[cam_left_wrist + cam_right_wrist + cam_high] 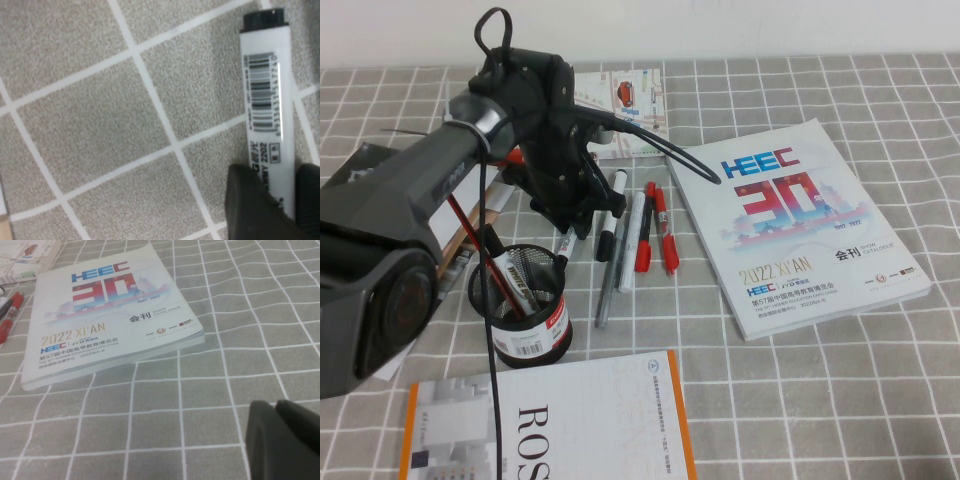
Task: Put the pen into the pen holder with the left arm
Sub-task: Pick up the pen on the table, then place the pen onto the pen holder
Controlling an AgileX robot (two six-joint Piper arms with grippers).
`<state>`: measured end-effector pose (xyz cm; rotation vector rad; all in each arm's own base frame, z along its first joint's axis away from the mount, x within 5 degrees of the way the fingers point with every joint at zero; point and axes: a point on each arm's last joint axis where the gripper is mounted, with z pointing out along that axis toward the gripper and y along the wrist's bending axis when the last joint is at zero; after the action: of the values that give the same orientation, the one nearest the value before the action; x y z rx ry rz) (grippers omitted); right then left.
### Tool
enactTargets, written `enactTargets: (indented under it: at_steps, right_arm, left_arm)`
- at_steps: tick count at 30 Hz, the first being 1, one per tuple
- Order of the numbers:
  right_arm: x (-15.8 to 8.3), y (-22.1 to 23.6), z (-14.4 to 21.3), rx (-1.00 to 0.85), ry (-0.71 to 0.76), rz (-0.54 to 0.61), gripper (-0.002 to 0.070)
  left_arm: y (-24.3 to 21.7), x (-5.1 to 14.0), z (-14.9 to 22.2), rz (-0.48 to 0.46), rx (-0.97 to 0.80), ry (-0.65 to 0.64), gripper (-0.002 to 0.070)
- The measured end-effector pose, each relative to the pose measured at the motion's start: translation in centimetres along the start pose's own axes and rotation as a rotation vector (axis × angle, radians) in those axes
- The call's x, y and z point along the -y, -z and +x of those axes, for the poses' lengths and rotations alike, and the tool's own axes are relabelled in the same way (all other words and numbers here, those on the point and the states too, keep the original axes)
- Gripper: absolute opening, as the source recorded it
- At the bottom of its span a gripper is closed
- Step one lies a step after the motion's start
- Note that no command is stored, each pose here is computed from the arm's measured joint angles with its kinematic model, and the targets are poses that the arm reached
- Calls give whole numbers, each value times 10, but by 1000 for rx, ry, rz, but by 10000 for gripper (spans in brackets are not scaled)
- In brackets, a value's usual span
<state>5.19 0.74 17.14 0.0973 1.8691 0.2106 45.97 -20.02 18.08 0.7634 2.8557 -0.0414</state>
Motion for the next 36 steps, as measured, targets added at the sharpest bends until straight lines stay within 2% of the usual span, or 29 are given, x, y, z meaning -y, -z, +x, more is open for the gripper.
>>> enactTargets:
  at_steps: [2, 5, 15, 25, 36]
  right_arm:
    - [0, 0, 0, 0, 0, 0, -15]
    - [0, 0, 0, 0, 0, 0, -15]
    - [0, 0, 0, 0, 0, 0, -15]
    - [0, 0, 0, 0, 0, 0, -15]
    - [0, 0, 0, 0, 0, 0, -15]
  left_arm:
    - [-1, 0, 0, 0, -1, -10, 163]
    - [-1, 0, 0, 0, -1, -23, 109]
    - [12, 2, -3, 9, 32, -57, 109]
    - [118, 4, -15, 14, 307, -76, 109]
    - [231, 13, 16, -5, 517, -147, 109]
